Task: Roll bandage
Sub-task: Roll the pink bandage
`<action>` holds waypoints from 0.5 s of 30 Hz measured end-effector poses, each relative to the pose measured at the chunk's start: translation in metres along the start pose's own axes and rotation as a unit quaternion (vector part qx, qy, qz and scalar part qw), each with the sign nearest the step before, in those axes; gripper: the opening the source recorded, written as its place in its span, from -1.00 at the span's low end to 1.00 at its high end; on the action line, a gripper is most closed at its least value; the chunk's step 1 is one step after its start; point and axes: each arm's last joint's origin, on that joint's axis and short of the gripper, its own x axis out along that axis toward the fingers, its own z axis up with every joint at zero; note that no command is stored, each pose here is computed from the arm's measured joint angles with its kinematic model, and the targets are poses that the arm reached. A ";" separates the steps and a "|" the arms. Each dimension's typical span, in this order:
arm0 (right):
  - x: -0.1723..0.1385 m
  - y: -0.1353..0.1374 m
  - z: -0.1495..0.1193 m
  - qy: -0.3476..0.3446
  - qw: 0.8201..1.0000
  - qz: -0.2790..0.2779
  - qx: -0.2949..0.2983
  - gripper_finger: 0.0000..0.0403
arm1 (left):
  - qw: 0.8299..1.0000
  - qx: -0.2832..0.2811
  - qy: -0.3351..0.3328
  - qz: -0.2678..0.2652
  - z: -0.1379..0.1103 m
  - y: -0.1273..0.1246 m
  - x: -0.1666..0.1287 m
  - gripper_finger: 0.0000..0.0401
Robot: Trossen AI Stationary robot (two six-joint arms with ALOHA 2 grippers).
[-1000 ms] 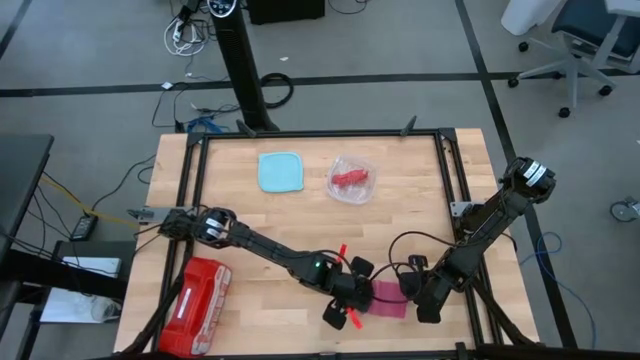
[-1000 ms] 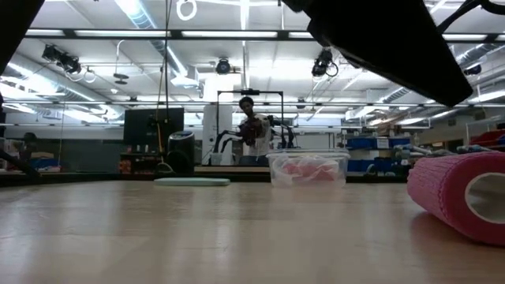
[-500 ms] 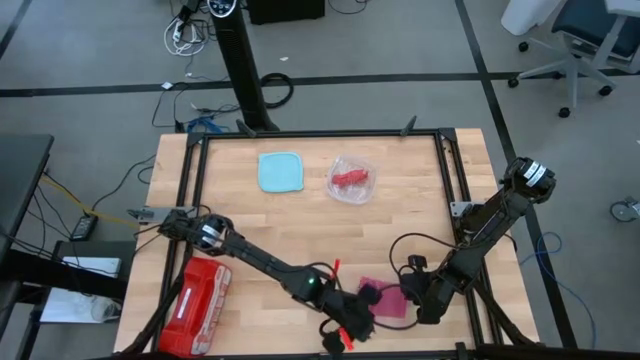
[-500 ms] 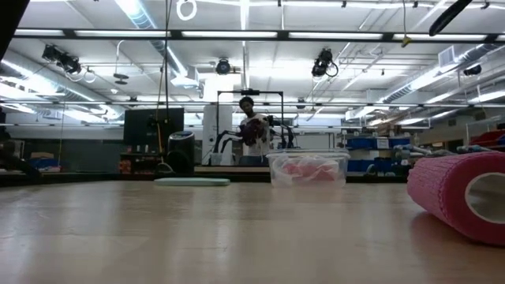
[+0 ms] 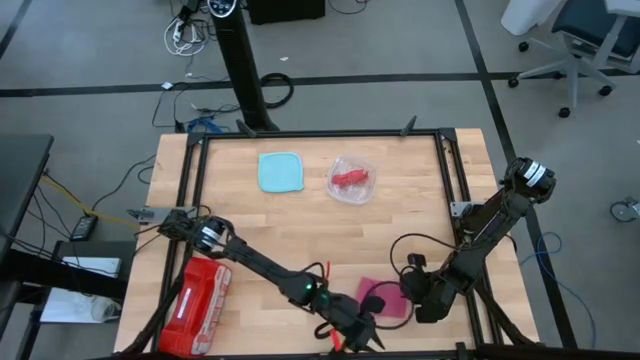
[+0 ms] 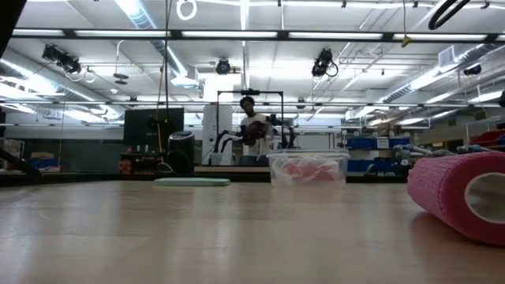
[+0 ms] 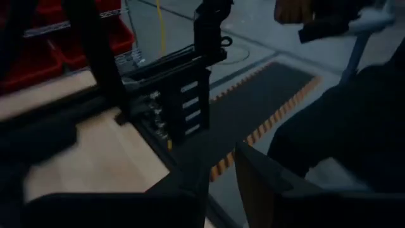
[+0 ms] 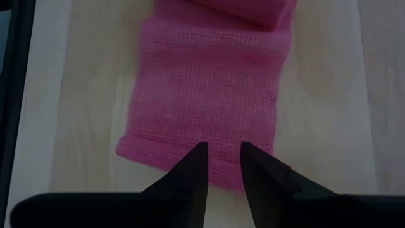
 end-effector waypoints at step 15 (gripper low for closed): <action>-0.001 0.002 -0.004 0.039 0.999 0.029 0.009 -0.53 | 0.960 -0.074 0.207 0.172 -0.028 0.016 -0.025 -0.60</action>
